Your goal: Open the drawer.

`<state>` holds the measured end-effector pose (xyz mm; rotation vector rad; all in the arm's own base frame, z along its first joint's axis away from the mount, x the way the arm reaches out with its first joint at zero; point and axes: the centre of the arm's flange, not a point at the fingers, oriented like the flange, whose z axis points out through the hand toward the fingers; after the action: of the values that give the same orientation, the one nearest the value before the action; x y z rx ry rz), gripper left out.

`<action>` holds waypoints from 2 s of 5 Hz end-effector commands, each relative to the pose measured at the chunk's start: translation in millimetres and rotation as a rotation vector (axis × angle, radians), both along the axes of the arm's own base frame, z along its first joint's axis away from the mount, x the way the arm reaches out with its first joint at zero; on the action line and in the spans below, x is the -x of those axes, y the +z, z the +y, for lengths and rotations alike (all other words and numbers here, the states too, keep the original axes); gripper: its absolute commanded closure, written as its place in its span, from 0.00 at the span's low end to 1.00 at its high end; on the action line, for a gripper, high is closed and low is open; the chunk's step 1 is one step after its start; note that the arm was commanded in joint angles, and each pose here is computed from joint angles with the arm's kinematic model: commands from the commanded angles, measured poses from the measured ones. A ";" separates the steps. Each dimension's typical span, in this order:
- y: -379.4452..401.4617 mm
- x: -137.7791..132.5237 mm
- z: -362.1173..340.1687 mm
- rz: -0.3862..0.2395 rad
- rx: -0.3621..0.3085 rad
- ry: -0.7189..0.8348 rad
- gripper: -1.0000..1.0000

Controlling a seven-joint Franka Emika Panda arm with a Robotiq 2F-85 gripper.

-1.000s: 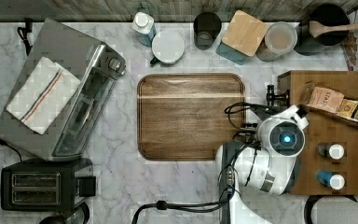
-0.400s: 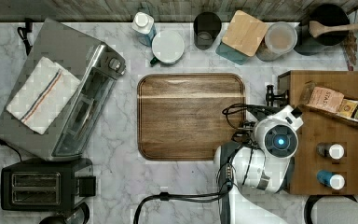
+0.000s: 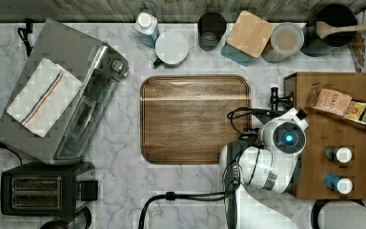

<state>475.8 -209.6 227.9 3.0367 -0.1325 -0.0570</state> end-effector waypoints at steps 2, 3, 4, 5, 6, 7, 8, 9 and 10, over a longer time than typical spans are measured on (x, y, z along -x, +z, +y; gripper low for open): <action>4.1 -29.0 145.6 -0.070 -0.191 0.117 0.00; 6.5 -27.2 202.5 -0.057 -0.187 0.078 0.00; 16.5 -24.2 251.3 -0.046 -0.178 0.089 0.00; 23.9 -20.5 280.4 -0.047 -0.178 0.120 0.00; 26.9 -21.6 300.9 -0.057 -0.186 0.133 0.00; 37.2 -16.2 323.9 -0.062 -0.180 0.129 0.00; 49.9 -12.1 334.8 -0.093 -0.161 0.134 0.00; 49.6 -11.9 334.7 -0.092 -0.160 0.134 0.00; 49.6 -11.9 334.7 -0.092 -0.160 0.134 0.00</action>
<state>489.1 -31.0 226.1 3.1765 -0.2802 -0.0564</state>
